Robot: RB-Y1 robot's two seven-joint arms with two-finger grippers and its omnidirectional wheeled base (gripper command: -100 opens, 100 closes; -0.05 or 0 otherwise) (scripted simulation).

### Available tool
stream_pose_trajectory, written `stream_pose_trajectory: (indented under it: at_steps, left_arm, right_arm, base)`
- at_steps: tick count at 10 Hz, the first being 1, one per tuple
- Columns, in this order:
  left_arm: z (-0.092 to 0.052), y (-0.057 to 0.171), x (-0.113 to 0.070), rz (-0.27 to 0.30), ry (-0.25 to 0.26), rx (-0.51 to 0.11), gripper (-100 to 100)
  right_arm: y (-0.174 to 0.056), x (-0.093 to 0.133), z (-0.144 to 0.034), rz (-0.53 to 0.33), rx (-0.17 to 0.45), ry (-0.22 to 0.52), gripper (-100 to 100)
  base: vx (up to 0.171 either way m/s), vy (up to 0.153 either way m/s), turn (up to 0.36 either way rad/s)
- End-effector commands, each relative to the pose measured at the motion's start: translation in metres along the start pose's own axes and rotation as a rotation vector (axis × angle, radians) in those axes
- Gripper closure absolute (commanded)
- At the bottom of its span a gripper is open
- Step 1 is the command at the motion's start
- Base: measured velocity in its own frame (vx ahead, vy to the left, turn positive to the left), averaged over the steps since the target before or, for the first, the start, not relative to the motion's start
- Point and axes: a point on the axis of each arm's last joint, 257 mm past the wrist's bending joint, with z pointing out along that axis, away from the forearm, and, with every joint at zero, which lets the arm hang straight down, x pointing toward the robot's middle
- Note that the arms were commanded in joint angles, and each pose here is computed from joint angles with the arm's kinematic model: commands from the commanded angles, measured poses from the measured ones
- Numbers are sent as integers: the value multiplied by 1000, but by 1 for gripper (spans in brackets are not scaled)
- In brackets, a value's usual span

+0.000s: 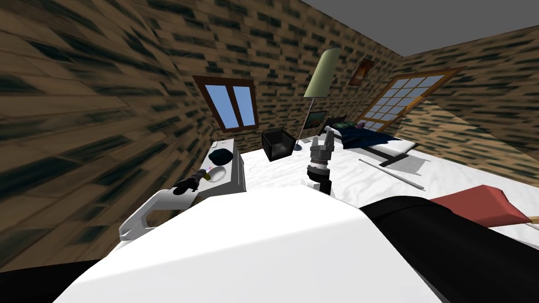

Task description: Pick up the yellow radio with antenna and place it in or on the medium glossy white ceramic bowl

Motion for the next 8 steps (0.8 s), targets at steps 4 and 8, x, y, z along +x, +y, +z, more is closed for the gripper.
stream_pose_trajectory:
  at_steps: [4,8]
  left_arm:
    - [-8,-11,-8,-24,-6,16,100]
    - [-8,-12,-9,-25,-7,18,-100]
  right_arm:
    - [0,0,0,0,0,0,0]
    - [0,0,0,0,0,0,0]
  base:
    - [178,45,61]
    - [7,1,-1]
